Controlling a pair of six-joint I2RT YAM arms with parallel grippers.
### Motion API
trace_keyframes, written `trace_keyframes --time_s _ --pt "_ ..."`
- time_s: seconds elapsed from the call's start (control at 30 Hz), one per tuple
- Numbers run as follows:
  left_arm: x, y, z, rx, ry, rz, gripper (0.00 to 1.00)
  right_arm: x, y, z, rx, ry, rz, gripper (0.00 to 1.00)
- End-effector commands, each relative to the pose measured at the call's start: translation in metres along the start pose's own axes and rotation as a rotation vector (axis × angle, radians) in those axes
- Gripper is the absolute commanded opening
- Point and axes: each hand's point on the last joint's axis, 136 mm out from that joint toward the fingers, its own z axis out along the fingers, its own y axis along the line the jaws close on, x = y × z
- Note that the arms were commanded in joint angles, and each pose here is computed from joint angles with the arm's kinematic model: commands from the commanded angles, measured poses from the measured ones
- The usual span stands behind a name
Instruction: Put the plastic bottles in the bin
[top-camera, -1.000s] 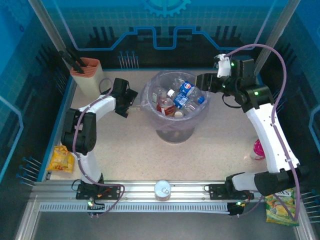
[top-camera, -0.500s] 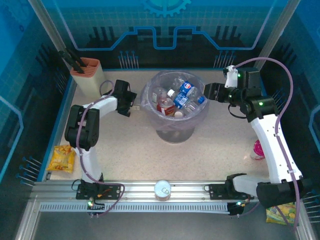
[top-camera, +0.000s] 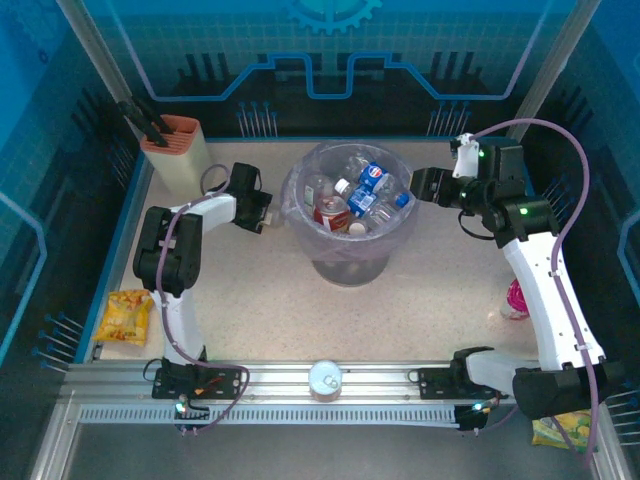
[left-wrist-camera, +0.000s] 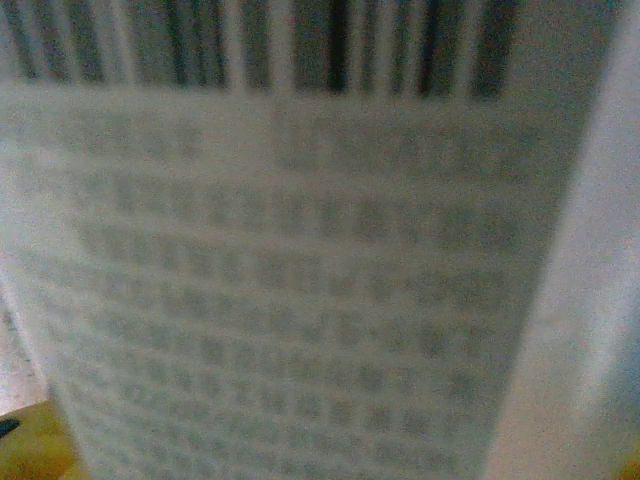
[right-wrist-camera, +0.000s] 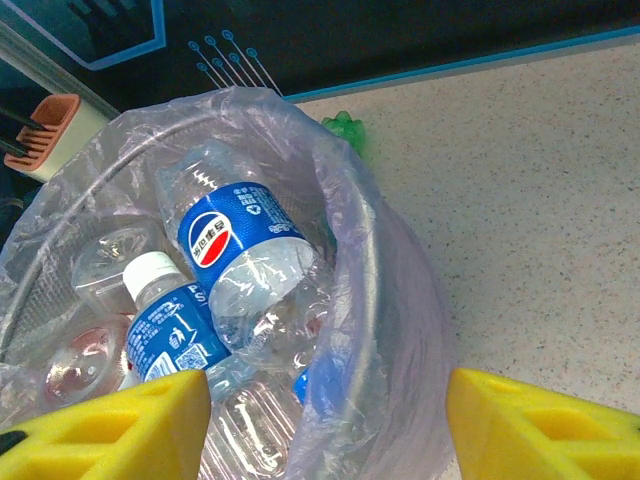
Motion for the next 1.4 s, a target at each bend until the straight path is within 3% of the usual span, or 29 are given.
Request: trace_keyframes --time_s 0.0,0.23,0.6,0.9,1.03,1.2,1.37 --pt "-0.003 0.022 0.004 -0.065 -0.002 -0.005 0.62 0.0 -0.002 -0.004 -0.01 -0.012 0.018 0.65" --pt "-0.007 0.014 -0.013 -0.046 -0.031 0.043 0.57 0.002 -0.005 -0.005 -0.022 -0.016 0.04 0.65" --pt "-0.013 -0.006 -0.085 0.016 -0.099 0.244 0.5 -0.002 -0.009 -0.002 -0.046 -0.029 0.075 0.65" --pt "-0.002 -0.038 -0.198 0.158 -0.129 0.54 0.46 -0.005 -0.008 0.006 -0.062 -0.021 0.091 0.64" --pt "0.023 -0.056 -0.256 0.255 -0.043 0.665 0.45 -0.011 -0.006 0.012 -0.074 -0.024 0.09 0.64" --pt "0.057 -0.073 -0.334 0.412 0.03 0.802 0.31 -0.018 -0.004 0.022 -0.102 -0.029 0.097 0.64" --pt "0.106 -0.075 -0.377 0.456 0.091 1.076 0.23 -0.023 -0.002 0.027 -0.107 -0.011 0.076 0.64"
